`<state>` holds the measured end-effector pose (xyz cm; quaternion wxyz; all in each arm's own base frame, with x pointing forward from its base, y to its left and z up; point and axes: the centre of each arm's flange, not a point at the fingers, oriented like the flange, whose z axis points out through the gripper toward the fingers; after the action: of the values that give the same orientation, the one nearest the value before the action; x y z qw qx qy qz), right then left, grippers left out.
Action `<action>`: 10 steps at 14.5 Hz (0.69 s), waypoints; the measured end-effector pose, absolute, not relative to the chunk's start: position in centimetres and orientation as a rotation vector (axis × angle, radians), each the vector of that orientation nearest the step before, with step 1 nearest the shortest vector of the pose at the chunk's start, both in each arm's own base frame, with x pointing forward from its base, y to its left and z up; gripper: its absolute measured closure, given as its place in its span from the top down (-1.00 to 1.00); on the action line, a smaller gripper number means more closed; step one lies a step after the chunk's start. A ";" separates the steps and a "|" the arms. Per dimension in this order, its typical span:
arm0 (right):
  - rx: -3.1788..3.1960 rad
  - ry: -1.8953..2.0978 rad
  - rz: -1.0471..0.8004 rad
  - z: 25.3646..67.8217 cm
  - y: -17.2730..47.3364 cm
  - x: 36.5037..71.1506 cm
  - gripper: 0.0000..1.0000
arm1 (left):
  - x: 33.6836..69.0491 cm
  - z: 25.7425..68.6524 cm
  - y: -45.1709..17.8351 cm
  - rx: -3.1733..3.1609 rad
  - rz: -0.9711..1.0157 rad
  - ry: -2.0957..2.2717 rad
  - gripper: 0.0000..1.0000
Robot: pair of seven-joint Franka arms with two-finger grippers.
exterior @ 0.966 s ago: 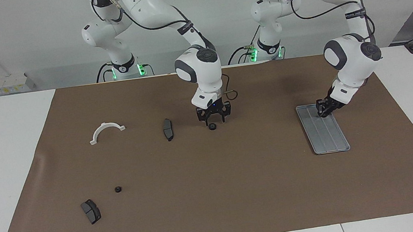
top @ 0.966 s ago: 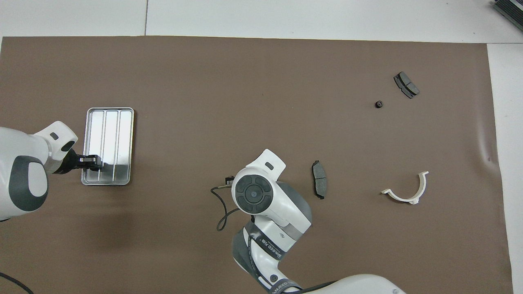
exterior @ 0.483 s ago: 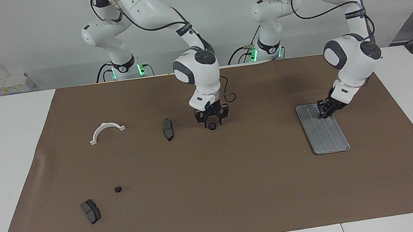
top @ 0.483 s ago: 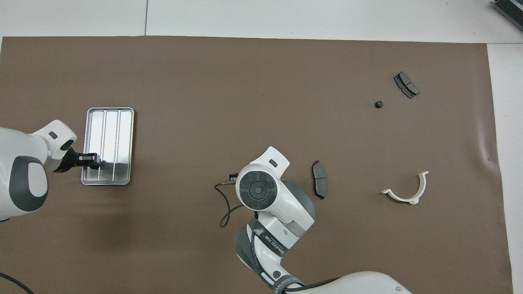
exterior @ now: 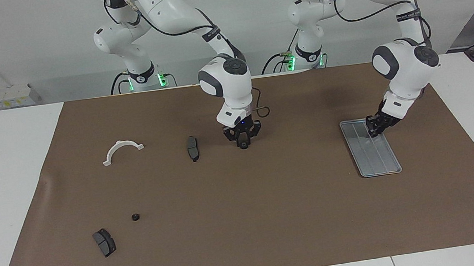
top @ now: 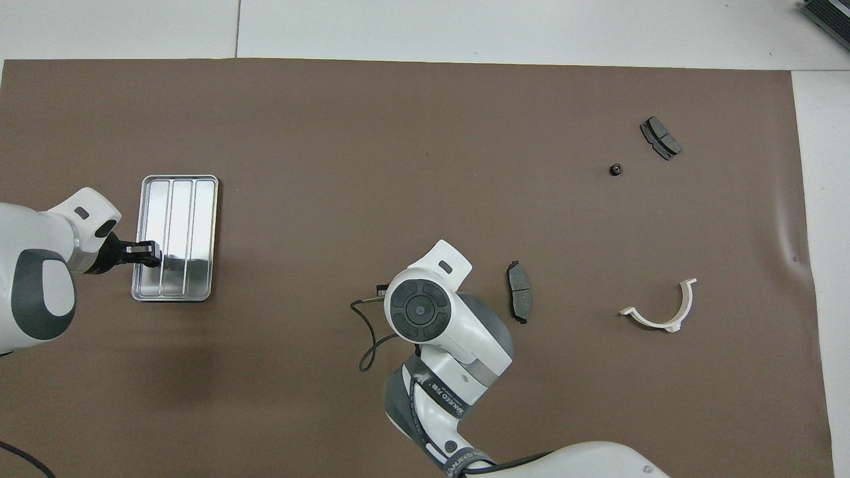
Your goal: Place bearing gear from tray to pile
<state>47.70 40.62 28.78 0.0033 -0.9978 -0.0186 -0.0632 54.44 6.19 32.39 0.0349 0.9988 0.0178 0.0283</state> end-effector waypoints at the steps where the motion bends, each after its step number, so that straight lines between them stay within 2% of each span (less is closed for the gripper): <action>1: -3.136 -0.052 -0.191 29.1 40.5 47.9 -0.32 | 55.0 33.1 5.8 3.068 0.105 0.078 -0.31; 3: -3.148 -0.012 -0.190 31.2 39.6 49.0 -0.32 | 56.3 34.9 3.6 3.057 0.112 0.142 -0.31; 5: -3.157 0.078 -0.189 35.5 36.8 50.7 -0.32 | 57.3 36.6 -1.2 3.040 0.101 0.229 -0.31; 8: -3.169 0.207 -0.184 41.6 28.6 53.7 -0.32 | 56.8 37.2 -10.8 3.015 0.072 0.356 -0.31; 10: -3.180 0.223 -0.189 43.0 20.9 56.5 -0.32 | 55.2 37.1 -17.3 3.001 0.047 0.422 -0.31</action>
<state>56.55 20.86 42.99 -0.0258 -0.9955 0.0697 -0.0592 55.18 -17.26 37.09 0.0552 0.9886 0.1389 0.0155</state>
